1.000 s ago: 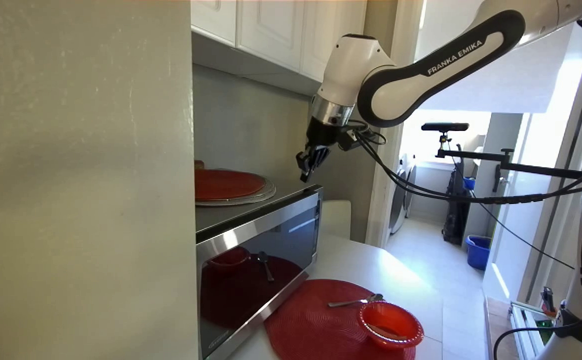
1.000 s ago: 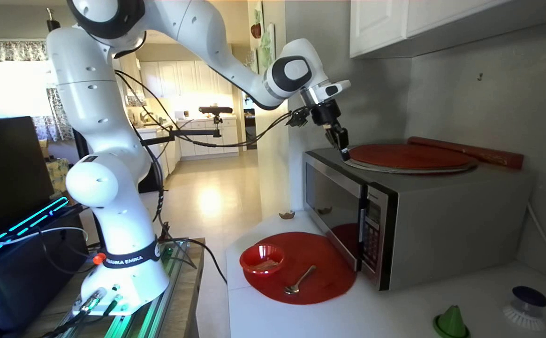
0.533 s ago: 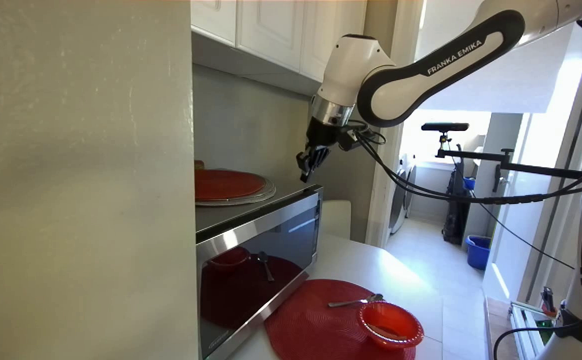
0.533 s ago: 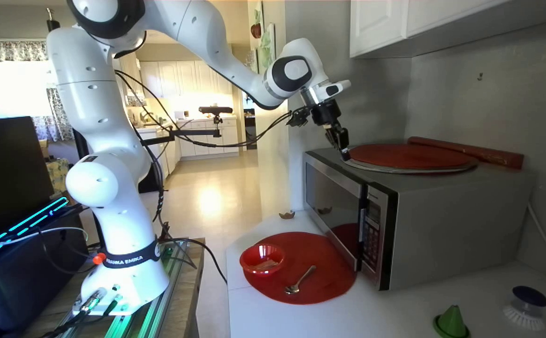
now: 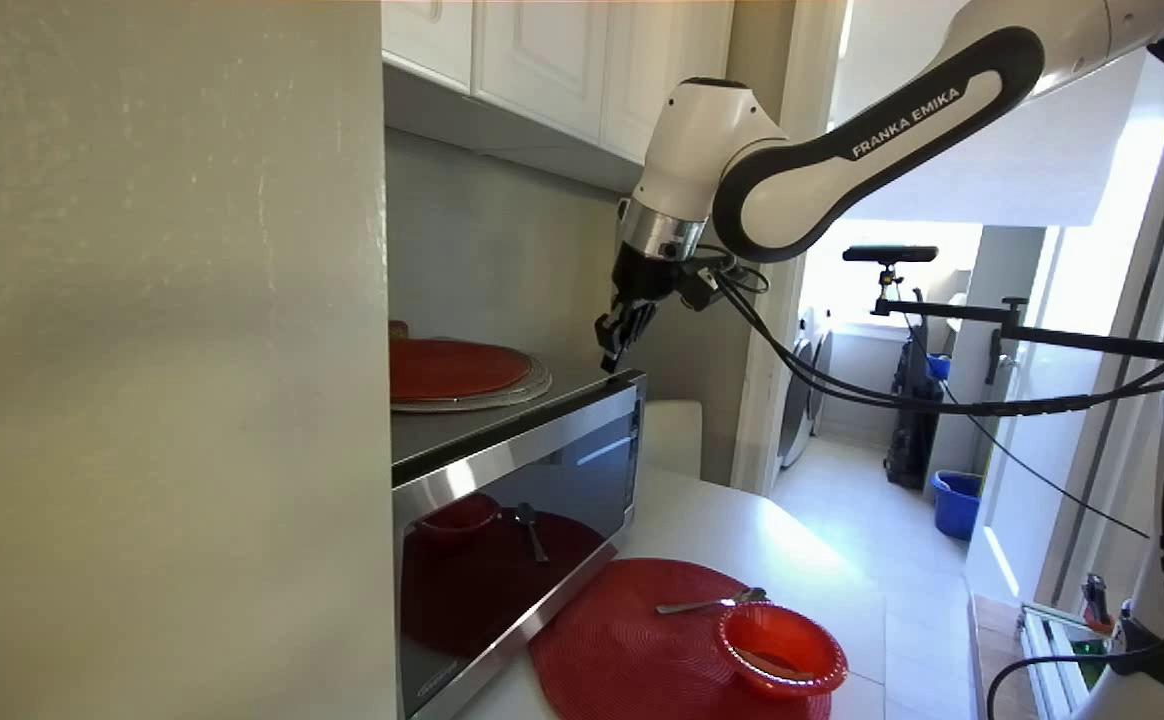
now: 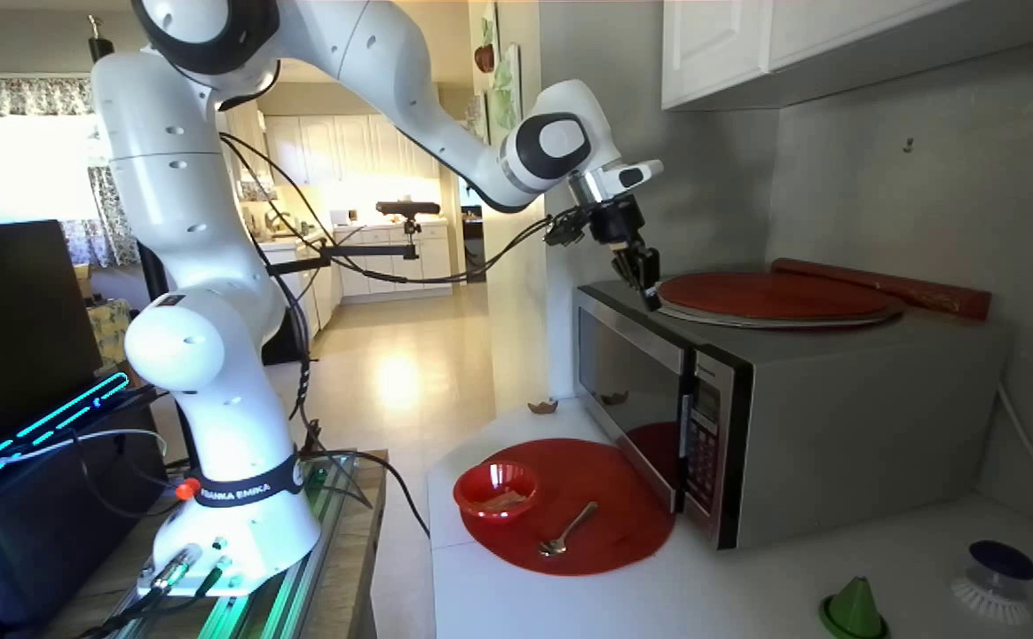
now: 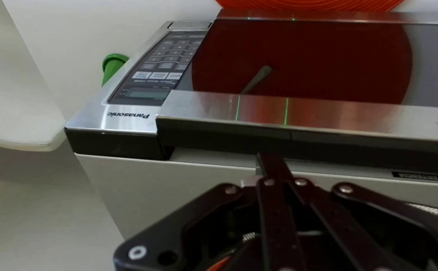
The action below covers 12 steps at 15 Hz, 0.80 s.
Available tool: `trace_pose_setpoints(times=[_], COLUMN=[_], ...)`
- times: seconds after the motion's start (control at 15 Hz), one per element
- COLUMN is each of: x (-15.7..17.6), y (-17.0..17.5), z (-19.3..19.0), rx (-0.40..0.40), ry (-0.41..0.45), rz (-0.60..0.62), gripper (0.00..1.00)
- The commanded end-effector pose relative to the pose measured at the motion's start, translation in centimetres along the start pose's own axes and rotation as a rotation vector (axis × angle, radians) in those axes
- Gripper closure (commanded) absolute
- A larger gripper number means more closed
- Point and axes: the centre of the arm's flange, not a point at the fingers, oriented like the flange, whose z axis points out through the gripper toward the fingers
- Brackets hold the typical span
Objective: Open the microwave oven the place the red bowl inside the oven.
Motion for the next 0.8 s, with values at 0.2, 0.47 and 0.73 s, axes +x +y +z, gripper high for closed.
trace_pose_setpoints(times=[0.2,0.47,0.73], x=[-0.1,0.0,0.0], y=[0.2,0.5,0.9], z=[2.6,3.7,4.3], rx=[-0.031,-0.039,-0.052], ry=[0.028,0.05,0.069], rz=[0.036,0.078,0.098], gripper=[1.0,1.0,1.0])
